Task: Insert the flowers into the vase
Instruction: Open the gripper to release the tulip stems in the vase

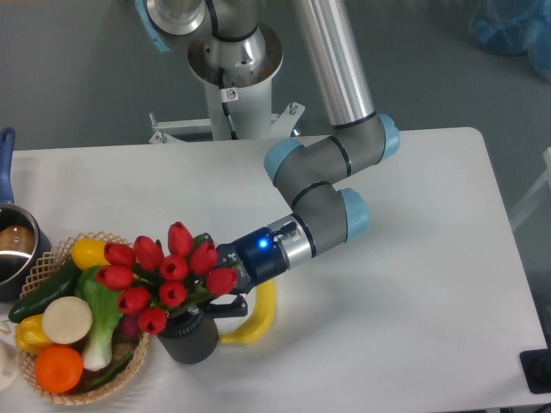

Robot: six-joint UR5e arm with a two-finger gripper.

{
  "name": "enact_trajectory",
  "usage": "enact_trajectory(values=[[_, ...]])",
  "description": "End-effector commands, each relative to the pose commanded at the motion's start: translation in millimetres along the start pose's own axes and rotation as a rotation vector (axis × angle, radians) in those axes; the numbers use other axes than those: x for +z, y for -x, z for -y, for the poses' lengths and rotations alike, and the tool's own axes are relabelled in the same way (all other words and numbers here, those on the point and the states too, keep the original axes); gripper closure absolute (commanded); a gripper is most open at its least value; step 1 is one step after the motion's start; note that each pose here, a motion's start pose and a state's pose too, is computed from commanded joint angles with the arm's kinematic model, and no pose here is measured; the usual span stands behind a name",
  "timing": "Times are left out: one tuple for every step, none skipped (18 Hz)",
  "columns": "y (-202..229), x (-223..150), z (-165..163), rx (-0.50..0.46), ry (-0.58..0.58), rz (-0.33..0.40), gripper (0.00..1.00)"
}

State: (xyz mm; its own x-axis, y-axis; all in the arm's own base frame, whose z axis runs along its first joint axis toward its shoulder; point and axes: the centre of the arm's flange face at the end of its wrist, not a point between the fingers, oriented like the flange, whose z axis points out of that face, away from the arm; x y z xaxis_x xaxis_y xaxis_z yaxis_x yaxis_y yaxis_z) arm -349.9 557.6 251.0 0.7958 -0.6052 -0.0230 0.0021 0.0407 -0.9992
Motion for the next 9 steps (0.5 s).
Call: enact_trajectory(values=[[0.0, 0.0, 0.0, 0.002, 0.0, 0.0, 0.36], [0.1, 0.0, -0.9, 0.003, 0.0, 0.0, 0.32], [0.0, 0.0, -0.2, 0.011, 0.002, 0.0, 0.31], [0.0, 0.0, -0.2, 0.011, 0.002, 0.0, 0.29], [-0.1, 0.0, 0.8, 0.012, 0.002, 0.0, 0.26], [-0.1, 0.0, 0.6, 0.012, 0.003, 0.0, 0.23], [-0.2, 0.1, 0.8, 0.014, 0.011, 0.0, 0.16], [-0.3, 0.1, 0.9, 0.015, 0.02, 0.001, 0.11], [-0.7, 1.0, 1.2, 0.015, 0.024, -0.001, 0.06]])
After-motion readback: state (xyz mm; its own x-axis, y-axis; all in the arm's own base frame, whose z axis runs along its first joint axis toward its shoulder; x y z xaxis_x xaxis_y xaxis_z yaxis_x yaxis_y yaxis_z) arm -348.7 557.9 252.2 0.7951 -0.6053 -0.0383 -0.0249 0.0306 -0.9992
